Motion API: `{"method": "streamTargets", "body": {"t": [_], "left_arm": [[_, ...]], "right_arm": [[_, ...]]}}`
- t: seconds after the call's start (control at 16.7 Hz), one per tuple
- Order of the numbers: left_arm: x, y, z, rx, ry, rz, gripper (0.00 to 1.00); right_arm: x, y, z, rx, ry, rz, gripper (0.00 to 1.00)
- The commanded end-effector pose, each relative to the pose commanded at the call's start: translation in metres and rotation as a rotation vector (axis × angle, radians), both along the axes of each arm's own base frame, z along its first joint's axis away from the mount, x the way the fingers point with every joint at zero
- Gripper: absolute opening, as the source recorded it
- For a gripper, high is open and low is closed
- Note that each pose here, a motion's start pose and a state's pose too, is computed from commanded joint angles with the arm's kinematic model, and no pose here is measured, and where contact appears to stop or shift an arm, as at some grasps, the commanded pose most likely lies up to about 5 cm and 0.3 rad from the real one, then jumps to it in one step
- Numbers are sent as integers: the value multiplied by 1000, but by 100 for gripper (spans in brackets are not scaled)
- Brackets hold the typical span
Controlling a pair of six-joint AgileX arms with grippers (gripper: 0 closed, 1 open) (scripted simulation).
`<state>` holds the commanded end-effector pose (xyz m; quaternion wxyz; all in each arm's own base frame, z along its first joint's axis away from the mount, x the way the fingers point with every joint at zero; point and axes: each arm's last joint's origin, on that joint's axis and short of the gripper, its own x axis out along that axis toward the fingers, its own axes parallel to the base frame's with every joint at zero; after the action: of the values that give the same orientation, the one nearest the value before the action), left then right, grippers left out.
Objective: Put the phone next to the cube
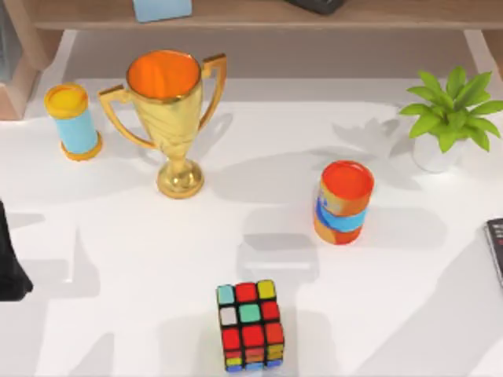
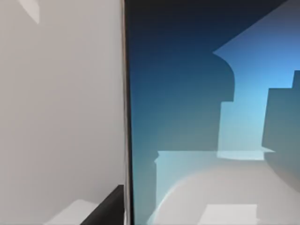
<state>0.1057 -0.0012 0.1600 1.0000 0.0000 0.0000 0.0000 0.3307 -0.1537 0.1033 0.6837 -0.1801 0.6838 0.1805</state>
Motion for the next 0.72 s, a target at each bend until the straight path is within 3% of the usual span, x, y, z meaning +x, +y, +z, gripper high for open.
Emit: {"method": "streamTargets", "body": {"t": [0.3, 0.72], "left_arm": [[0, 0, 0, 0, 0, 0, 100], [0, 0, 0, 0, 0, 0, 100]], "right_arm": [[0, 0, 0, 0, 0, 0, 0], [-1, 2, 30, 6, -11, -9, 0]]}}
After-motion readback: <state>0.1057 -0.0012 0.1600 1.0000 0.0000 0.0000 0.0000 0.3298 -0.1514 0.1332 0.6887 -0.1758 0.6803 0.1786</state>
